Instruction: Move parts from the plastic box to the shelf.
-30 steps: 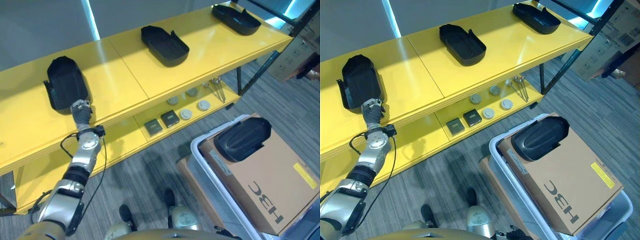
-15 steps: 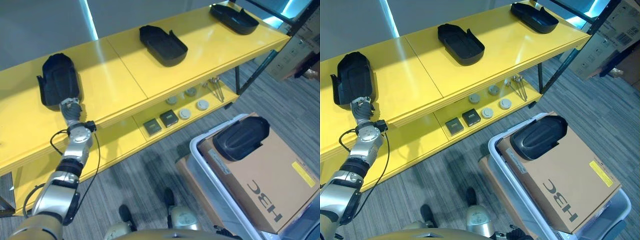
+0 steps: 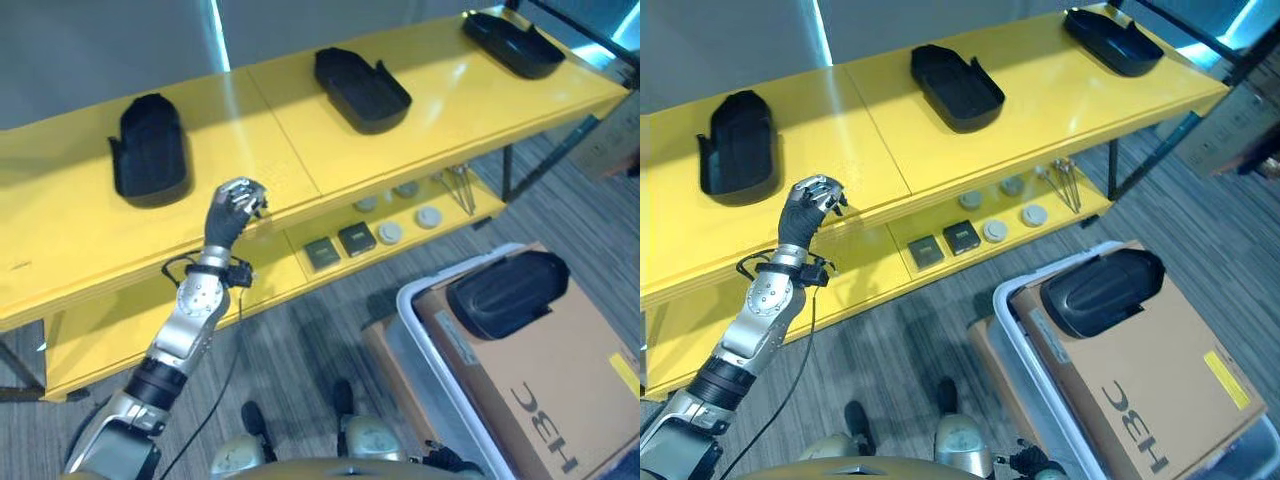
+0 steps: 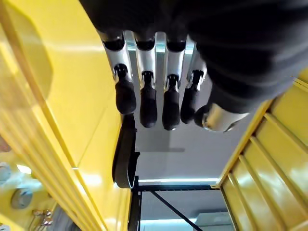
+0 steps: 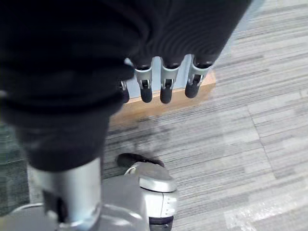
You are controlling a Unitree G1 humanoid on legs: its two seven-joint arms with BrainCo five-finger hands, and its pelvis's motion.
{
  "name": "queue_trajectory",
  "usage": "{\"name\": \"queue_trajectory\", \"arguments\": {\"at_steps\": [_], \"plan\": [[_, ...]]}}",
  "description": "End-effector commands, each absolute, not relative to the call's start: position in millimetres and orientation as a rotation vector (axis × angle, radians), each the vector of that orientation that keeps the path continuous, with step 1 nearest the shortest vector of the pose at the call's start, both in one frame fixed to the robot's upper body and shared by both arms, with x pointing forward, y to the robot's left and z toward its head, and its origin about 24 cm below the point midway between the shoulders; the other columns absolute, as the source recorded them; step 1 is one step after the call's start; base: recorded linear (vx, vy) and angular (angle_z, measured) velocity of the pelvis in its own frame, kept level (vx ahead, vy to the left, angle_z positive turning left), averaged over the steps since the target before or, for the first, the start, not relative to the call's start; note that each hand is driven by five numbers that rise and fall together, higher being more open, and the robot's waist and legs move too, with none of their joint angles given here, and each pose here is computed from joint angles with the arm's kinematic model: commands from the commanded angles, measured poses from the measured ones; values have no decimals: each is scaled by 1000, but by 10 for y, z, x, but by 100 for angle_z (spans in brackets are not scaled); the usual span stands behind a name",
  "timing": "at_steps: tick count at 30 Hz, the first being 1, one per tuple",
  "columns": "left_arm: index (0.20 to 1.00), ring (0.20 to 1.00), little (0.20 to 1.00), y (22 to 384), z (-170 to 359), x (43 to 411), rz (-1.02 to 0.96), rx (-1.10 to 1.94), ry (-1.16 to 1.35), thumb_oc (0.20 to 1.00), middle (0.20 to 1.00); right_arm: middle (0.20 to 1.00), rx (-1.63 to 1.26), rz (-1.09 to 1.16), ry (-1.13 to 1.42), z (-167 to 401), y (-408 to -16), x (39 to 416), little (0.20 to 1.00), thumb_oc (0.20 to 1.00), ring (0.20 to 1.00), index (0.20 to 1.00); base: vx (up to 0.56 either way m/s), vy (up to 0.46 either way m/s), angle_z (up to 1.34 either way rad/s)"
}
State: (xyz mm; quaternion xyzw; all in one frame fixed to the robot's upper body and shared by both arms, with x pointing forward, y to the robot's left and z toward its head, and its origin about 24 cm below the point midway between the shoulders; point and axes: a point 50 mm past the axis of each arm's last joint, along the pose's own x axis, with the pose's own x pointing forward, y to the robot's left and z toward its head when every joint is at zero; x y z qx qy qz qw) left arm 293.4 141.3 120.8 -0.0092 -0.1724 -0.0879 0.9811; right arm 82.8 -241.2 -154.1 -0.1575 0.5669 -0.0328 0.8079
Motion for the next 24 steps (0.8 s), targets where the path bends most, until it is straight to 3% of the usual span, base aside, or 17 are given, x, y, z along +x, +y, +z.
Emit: {"name": "queue_trajectory", "arguments": {"at_steps": [1,3,5,8,11,14,16,17,20,24], "plan": [[1000,1000,1000,1423,1242,2919,-310,-24,-338,1000,1000,1000,-334,-105,1297,-1588,-2436,635,1000,1000,1000,1000,-55,17,15],[1000,1000,1000,1337,1014,2767,-524,84,-207,1000,1000,1000,-305,-145,1307,-1580,-2481,655,1000,1000,1000,1000,-72,1,16],[1000,1000,1000,1347,769,2662,-601,215,-90,1000,1000,1000,-281,-168,1316,-1579,-2524,641,1000,1000,1000,1000,-72,-5,21],[1000,1000,1000,1517,303,2468,-656,664,6,1000,1000,1000,-271,-179,1326,-1576,-2620,577,1000,1000,1000,1000,-93,-22,6],[1000,1000,1000,1831,-304,2260,-543,851,243,1000,1000,1000,-274,-171,1330,-1585,-2613,580,1000,1000,1000,1000,-86,-40,6],[1000,1000,1000,2119,-827,1962,-307,766,540,1000,1000,1000,-288,-158,1348,-1583,-2625,596,1000,1000,1000,1000,-73,-1,-12],[1000,1000,1000,2303,-1193,1580,-165,752,738,1000,1000,1000,-312,-119,1382,-1580,-2623,676,1000,1000,1000,1000,-161,154,-97],[1000,1000,1000,2403,-1455,1125,-25,692,965,1000,1000,1000,-302,-118,1387,-1534,-2690,837,1000,1000,1000,1000,-238,280,-166],[1000,1000,1000,2458,-1520,991,4,675,1096,1000,1000,1000,-199,-175,1410,-1581,-2620,722,1000,1000,1000,1000,-214,275,-240],[1000,1000,1000,2558,-1556,800,46,643,1182,1000,1000,1000,-9,-298,1431,-1636,-2559,518,1000,1000,1000,1000,-235,142,-125]]}}
